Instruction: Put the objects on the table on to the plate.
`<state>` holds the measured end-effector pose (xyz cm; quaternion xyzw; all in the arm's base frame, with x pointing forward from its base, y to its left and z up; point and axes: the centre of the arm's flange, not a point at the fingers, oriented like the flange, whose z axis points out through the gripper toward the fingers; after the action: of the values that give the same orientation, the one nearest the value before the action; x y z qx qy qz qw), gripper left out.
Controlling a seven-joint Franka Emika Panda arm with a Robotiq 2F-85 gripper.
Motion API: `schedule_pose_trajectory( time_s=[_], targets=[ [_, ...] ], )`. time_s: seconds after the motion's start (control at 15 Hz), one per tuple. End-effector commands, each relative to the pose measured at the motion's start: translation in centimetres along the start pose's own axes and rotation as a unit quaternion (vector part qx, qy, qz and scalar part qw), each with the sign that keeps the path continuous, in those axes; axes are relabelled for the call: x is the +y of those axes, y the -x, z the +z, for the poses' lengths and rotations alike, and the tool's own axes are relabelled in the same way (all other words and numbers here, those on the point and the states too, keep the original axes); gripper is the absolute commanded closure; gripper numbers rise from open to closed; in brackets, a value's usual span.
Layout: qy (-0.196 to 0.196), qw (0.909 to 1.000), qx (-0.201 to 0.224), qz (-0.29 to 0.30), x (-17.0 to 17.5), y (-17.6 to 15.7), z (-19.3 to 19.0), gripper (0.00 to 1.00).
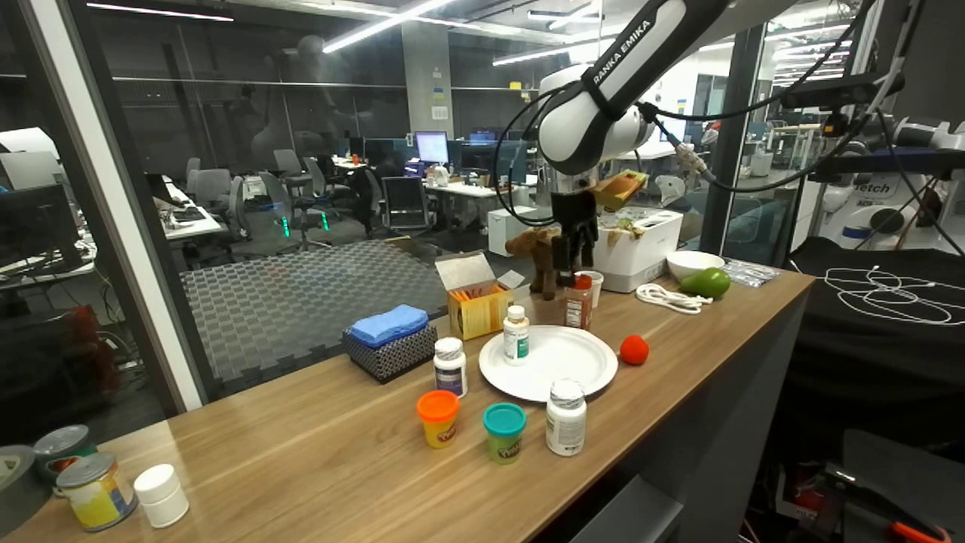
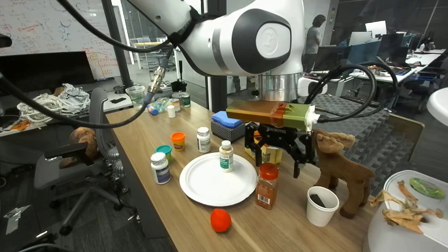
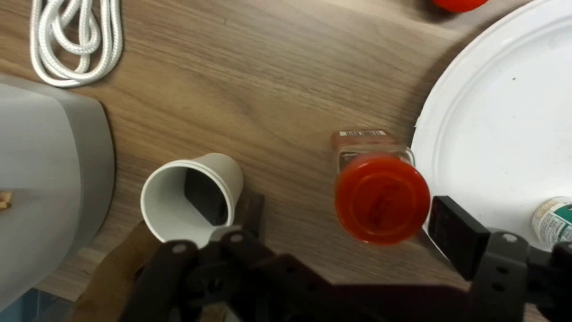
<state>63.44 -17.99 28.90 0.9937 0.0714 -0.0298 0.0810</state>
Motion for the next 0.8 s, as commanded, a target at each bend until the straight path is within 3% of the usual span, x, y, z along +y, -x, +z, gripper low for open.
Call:
schedule_pose_trajectory(
  time_s=[0.0,0.33,0.73],
  targets=[
    [-0.010,0.9999,-0.007,-0.006,0.6,0.0,-0.1,0.37],
    [-0.019,0.9998,-0.005,-0.002,0.4,0.3,-0.2,0.75],
    [-0.003,0.9997,0.006,0.025,0.7,0.7,-4.2,0.75]
  ],
)
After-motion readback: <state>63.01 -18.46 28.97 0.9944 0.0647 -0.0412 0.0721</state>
